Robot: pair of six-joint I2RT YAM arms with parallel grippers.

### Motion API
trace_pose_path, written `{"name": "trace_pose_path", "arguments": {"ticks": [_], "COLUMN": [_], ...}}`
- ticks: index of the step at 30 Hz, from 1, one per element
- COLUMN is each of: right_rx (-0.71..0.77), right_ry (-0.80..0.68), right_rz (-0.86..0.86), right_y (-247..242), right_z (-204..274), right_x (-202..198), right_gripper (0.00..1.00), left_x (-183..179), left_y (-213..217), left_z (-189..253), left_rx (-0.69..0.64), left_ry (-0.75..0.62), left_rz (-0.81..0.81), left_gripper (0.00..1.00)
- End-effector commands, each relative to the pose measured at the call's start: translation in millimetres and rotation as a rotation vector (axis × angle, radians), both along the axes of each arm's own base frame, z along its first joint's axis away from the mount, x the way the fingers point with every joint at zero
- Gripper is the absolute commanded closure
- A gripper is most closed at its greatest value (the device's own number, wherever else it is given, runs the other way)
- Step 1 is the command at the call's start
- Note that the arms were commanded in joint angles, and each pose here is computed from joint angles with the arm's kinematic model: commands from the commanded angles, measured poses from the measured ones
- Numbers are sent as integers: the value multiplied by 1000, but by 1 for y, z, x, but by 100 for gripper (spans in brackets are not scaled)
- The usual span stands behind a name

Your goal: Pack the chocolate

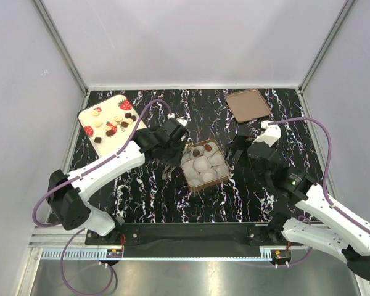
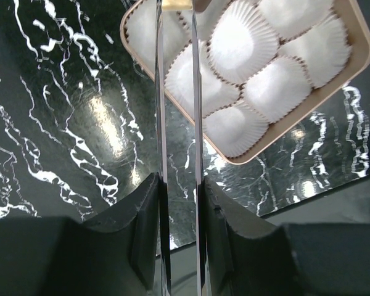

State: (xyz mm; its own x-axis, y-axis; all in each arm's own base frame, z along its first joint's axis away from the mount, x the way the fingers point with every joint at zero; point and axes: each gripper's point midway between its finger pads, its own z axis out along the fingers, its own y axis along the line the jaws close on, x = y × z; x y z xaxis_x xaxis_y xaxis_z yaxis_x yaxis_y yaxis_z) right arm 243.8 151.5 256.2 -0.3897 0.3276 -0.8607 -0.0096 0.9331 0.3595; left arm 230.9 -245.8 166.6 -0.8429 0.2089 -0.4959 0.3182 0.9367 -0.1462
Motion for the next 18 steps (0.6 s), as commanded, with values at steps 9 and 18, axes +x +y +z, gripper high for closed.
{"name": "trace_pose_path", "arguments": {"ticks": [9, 18], "right_rx": [49, 47], "right_ry": [-67, -68], "right_rz": [-38, -37], "right_y": [-5, -4], "right_z": [25, 25], "right_x": [6, 7], "right_gripper": [0, 0], "left_x": [6, 1], "left_y": [1, -1], "left_z": [1, -3], "left_rx": [33, 50], "left_ry": [-28, -7], "left_rz": [26, 10], "left_gripper": [68, 64]}}
